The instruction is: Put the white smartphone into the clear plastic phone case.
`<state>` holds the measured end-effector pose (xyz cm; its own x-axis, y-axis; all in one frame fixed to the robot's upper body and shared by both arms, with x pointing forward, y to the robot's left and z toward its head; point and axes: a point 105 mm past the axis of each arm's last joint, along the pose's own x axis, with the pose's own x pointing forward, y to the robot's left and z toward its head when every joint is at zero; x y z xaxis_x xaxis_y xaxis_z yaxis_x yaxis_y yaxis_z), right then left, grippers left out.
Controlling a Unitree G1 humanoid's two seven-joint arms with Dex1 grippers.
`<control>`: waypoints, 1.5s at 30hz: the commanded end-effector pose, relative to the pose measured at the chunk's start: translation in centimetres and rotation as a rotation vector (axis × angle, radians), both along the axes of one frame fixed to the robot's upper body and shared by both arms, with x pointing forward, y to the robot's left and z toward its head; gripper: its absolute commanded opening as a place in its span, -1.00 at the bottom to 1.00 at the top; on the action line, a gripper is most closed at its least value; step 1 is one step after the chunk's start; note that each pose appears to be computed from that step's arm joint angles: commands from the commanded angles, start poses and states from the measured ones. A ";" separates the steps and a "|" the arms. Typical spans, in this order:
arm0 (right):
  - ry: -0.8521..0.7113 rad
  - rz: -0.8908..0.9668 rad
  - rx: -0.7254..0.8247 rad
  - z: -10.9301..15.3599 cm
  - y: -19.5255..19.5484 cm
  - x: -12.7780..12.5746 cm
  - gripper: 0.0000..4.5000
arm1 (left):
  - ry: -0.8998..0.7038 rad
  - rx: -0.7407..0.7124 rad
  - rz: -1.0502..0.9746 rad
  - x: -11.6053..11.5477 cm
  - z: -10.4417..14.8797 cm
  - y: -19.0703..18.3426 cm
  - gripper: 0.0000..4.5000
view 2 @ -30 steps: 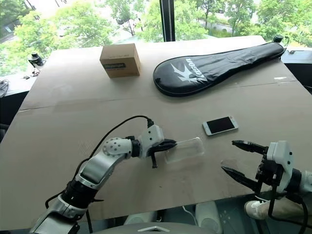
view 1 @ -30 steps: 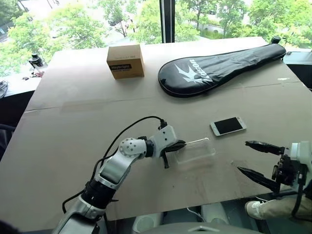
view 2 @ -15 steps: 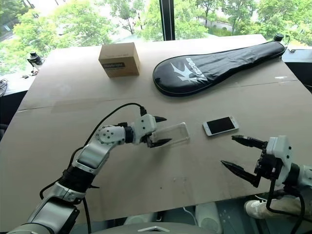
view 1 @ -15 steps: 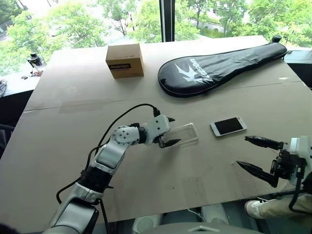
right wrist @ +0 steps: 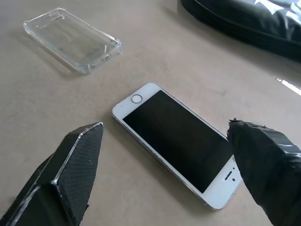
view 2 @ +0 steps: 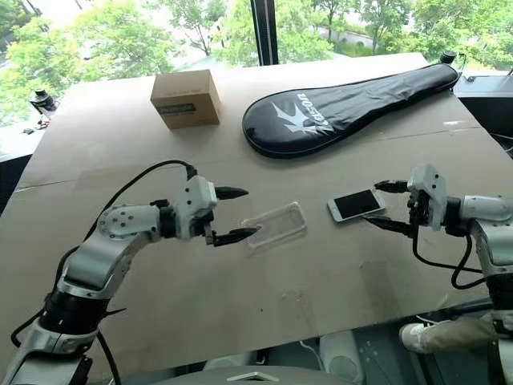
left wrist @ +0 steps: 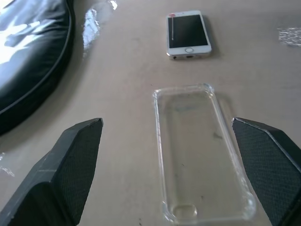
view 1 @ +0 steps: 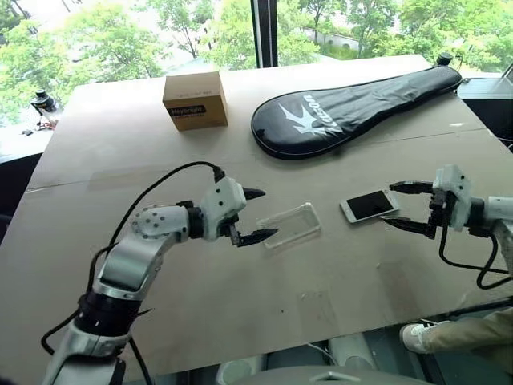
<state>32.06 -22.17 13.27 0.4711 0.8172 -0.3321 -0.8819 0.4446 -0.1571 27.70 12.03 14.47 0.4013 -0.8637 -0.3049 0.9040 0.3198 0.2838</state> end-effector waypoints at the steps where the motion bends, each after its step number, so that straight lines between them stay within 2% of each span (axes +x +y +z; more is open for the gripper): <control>1: 0.095 0.034 0.054 0.1 0.1 2.0 1.00 | -0.034 -0.013 -0.001 -1.7 2.3 -0.2 0.99; 4: 0.166 0.006 0.144 0.1 0.6 3.8 1.00 | -0.031 -0.018 0.022 -2.3 2.4 -0.4 0.99; 6: 0.222 -0.006 0.126 -0.9 0.6 4.3 1.00 | -0.020 -0.032 0.024 -2.9 2.5 -0.8 0.99; 10: 0.363 0.029 -0.041 -4.2 -1.3 2.5 1.00 | 0.003 -0.054 0.010 -4.0 2.8 -1.3 0.99; 14: 0.448 0.036 -0.043 -4.6 -2.7 1.3 1.00 | 0.022 -0.059 -0.011 -4.8 3.1 -1.4 0.99; 22: 0.345 0.124 -0.106 -5.6 -2.6 -1.0 1.00 | 0.061 -0.073 -0.061 -4.7 3.1 -1.9 0.99; 23: 0.295 0.122 -0.123 -5.9 -2.3 -1.1 1.00 | 0.062 -0.074 -0.065 -4.6 3.1 -1.9 0.99; 26: 0.188 0.083 -0.126 -6.7 -1.2 -1.6 1.00 | 0.061 -0.076 -0.067 -4.2 3.1 -1.9 0.99; 30: 0.159 0.013 -0.118 -8.1 -0.4 -2.5 1.00 | 0.061 -0.068 -0.069 -4.1 2.9 -2.0 0.99; 34: 0.121 -0.098 -0.101 -8.7 -0.3 -1.5 1.00 | 0.046 -0.064 -0.073 -3.8 2.9 -2.1 0.99; 38: 0.154 -0.182 -0.116 -9.4 -1.1 -1.2 1.00 | 0.037 -0.066 -0.067 -3.6 2.9 -2.1 0.99; 41: 0.178 -0.190 -0.126 -10.1 -1.4 -1.4 0.69 | 0.026 -0.051 -0.044 -3.3 2.7 -1.9 1.00; 43: 0.183 -0.197 -0.133 -10.3 -1.8 -1.5 0.37 | 0.020 -0.049 -0.033 -3.0 2.6 -1.8 1.00; 45: 0.183 -0.200 -0.139 -10.3 -1.9 -1.4 0.30 | 0.015 -0.052 -0.025 -2.7 2.5 -1.7 1.00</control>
<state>31.98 -22.39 6.65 0.5643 0.7270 -0.3913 -0.8177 0.5574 -0.1438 24.76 10.41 16.49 0.3622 -0.8873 -0.2856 0.9260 0.3075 0.2190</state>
